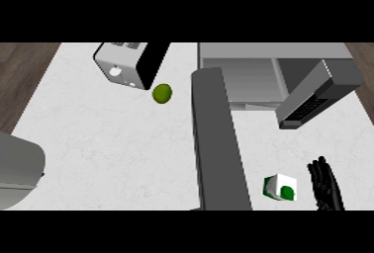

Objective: Pick up the milk, place it into the microwave and close the microwave

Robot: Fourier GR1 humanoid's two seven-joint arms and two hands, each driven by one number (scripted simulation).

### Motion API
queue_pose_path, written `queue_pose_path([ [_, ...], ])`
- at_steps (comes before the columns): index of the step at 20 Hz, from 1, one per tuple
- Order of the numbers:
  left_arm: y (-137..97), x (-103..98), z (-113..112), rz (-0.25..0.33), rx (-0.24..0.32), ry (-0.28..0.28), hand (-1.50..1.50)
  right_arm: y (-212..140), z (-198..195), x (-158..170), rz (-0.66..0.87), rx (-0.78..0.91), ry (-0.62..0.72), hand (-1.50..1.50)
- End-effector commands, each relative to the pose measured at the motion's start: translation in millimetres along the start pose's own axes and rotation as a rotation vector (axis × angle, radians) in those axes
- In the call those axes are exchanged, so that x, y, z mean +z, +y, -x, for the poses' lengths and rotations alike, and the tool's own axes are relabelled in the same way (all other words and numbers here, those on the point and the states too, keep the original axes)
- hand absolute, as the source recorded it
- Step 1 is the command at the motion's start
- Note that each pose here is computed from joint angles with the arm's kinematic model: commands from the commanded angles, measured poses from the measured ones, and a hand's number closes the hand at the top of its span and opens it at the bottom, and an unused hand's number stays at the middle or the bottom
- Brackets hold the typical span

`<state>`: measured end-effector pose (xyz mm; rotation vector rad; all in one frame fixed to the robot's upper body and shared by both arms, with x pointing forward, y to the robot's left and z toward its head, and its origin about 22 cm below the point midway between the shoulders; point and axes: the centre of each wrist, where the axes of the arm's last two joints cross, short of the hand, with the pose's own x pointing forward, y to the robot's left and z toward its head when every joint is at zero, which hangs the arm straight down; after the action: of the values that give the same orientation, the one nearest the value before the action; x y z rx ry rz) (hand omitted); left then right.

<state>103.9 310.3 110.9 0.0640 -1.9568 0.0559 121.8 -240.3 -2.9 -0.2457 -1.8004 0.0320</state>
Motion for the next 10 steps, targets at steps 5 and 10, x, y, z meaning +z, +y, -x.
queue_pose_path([
  [5, -4, 14, 0, -0.007, 0.004, -0.009, -1.5, -36, 61, -2, 0.04, 0.021, 0.047, -1.5],
  [10, 23, 7, 1, -0.02, -0.01, 0.004, -1.5, -35, 83, 0, 0.014, 0.008, 0.046, -1.5],
])
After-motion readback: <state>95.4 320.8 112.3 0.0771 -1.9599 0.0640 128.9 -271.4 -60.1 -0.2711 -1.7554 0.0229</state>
